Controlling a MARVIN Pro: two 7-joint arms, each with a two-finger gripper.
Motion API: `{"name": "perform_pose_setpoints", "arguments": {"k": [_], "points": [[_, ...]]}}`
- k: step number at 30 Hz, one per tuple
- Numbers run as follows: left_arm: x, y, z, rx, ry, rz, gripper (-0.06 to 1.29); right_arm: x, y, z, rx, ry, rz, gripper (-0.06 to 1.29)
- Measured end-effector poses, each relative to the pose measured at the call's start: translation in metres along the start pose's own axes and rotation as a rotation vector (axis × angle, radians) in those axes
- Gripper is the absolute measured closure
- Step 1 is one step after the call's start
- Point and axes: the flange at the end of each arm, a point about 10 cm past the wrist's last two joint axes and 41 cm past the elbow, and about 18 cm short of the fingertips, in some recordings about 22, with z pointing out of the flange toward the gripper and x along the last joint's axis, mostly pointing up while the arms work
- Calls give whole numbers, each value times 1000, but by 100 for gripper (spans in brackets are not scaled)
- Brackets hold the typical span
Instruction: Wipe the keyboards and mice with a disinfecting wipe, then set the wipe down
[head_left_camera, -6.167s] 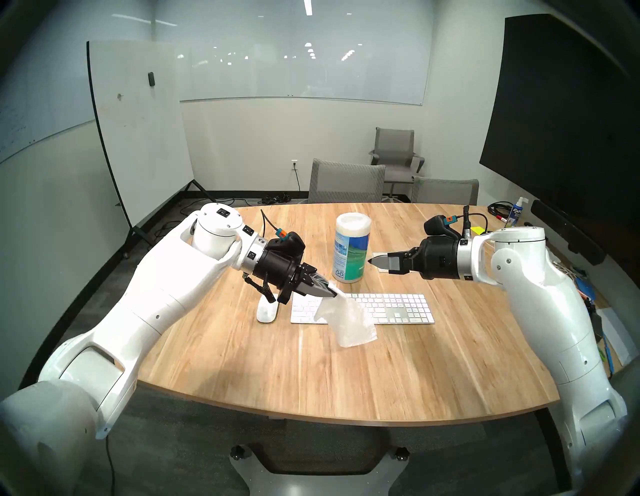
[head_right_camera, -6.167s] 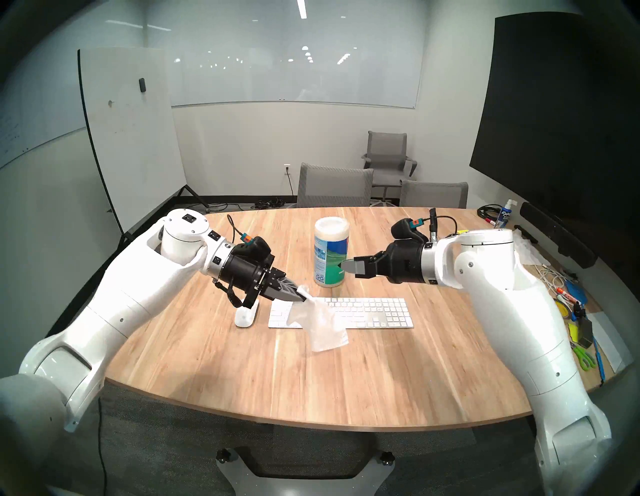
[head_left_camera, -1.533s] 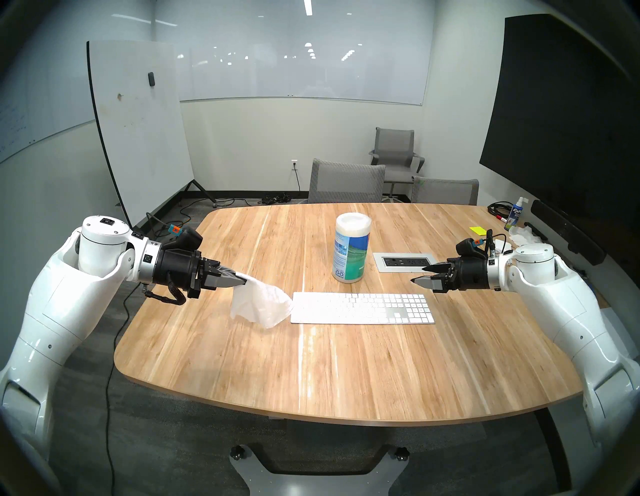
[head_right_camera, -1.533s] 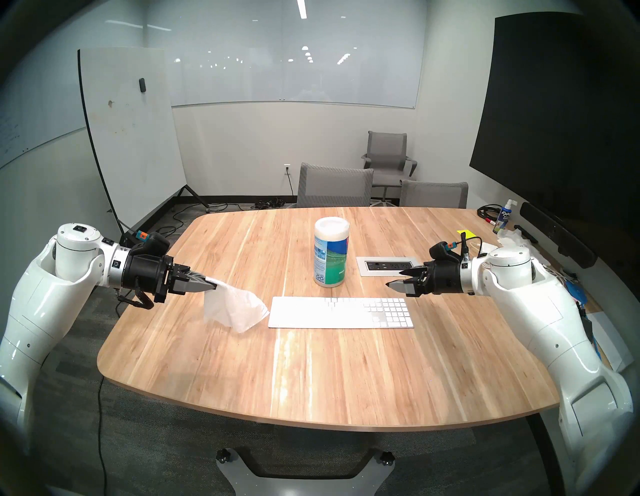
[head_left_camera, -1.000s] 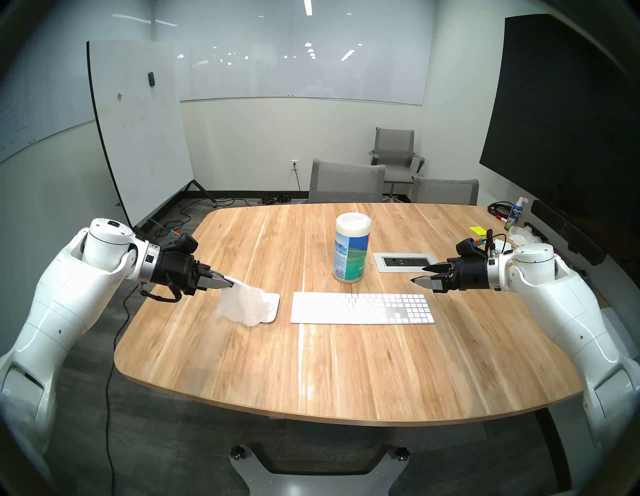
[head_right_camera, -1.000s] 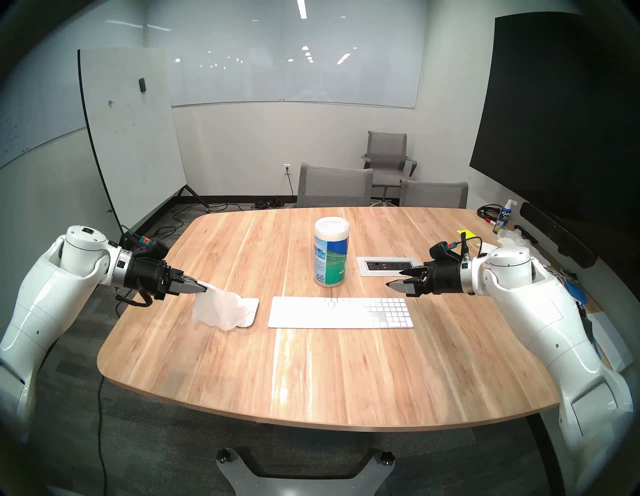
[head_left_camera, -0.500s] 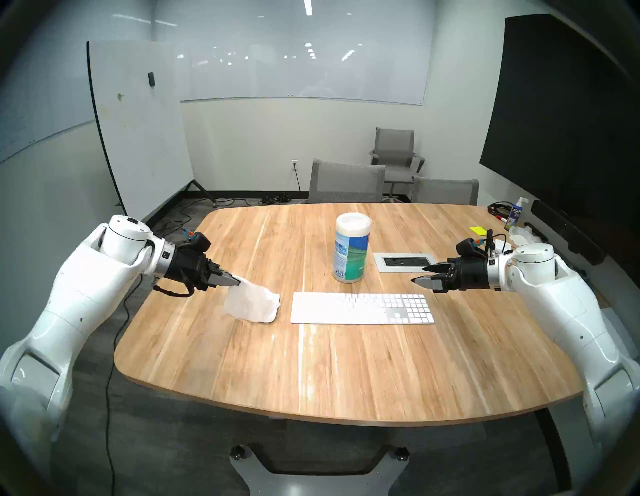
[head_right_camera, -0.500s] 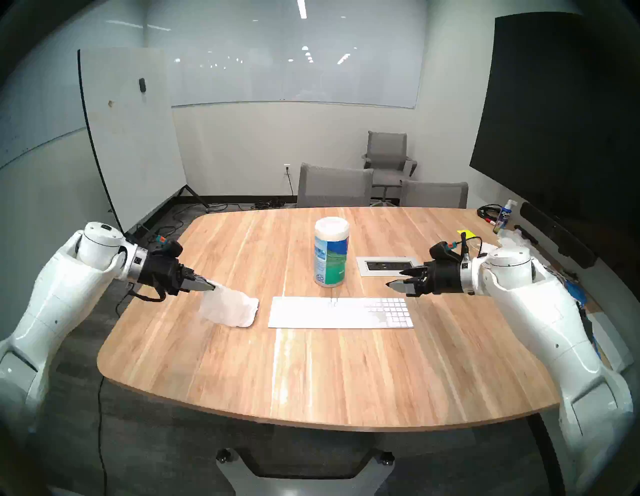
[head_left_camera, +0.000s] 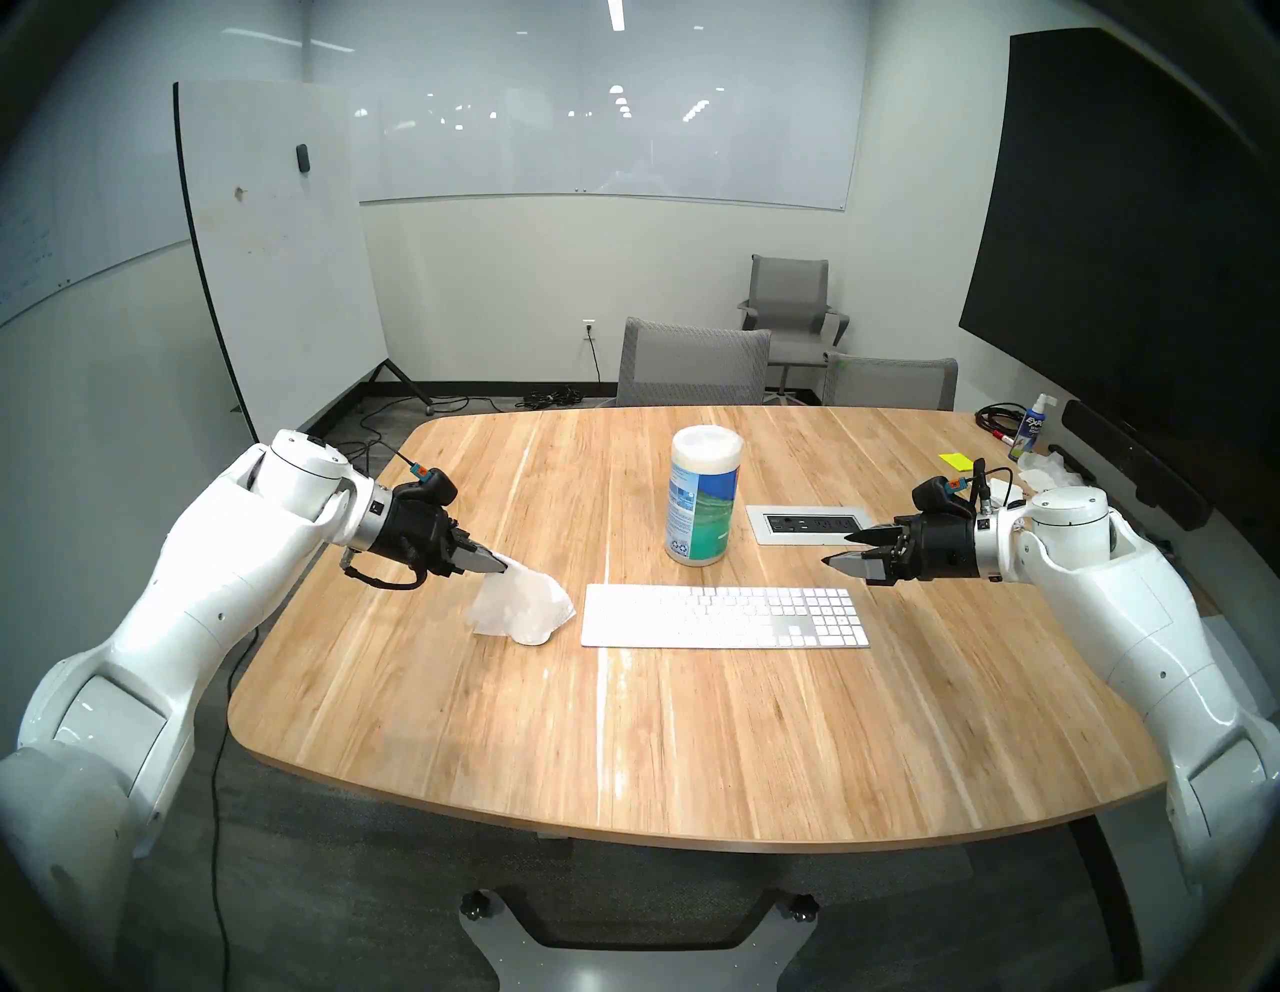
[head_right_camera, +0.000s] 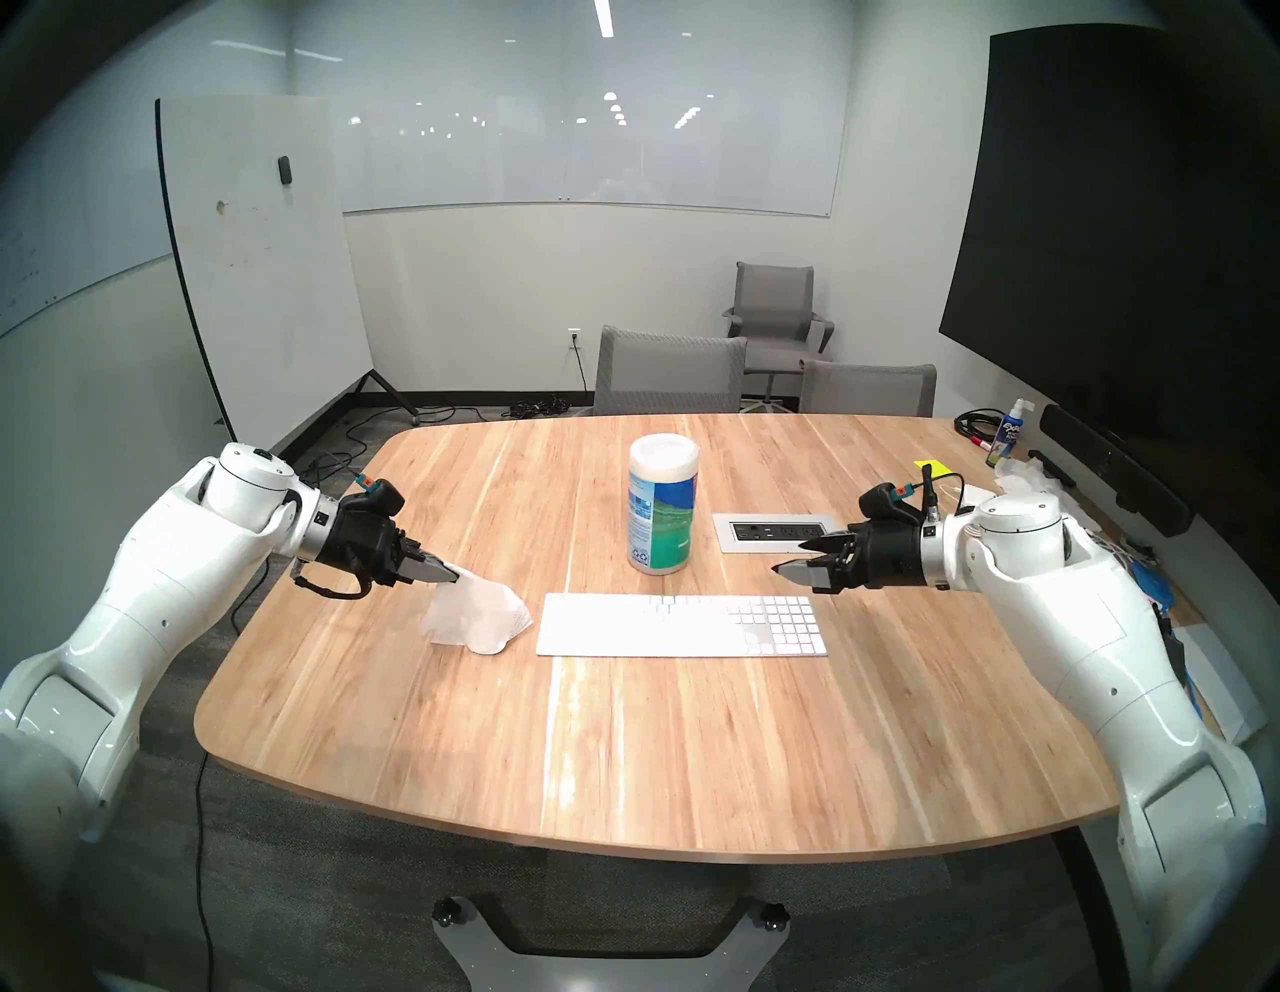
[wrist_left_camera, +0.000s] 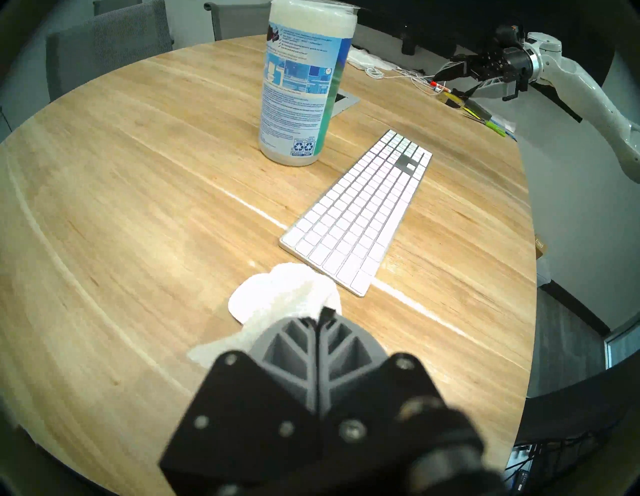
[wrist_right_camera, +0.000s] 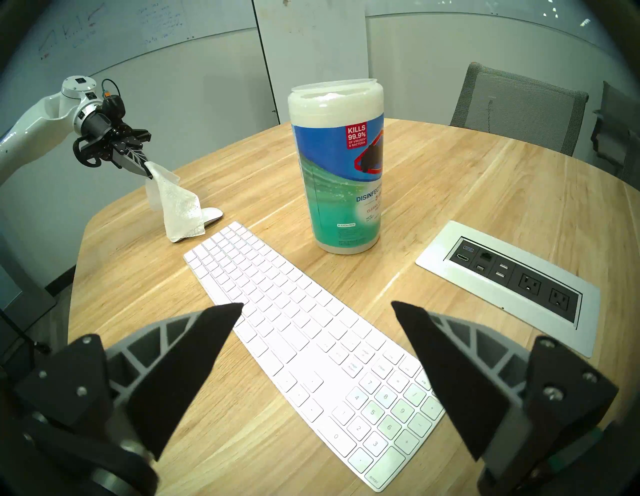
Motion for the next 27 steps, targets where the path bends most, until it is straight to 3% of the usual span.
{"name": "perform_pose_setpoints", "arguments": {"k": [13, 27], "points": [[18, -3, 32, -57, 19, -13, 125, 0, 0, 0, 0, 0, 0, 0], [22, 1, 55, -127, 9, 0, 125, 0, 0, 0, 0, 0, 0, 0]]}}
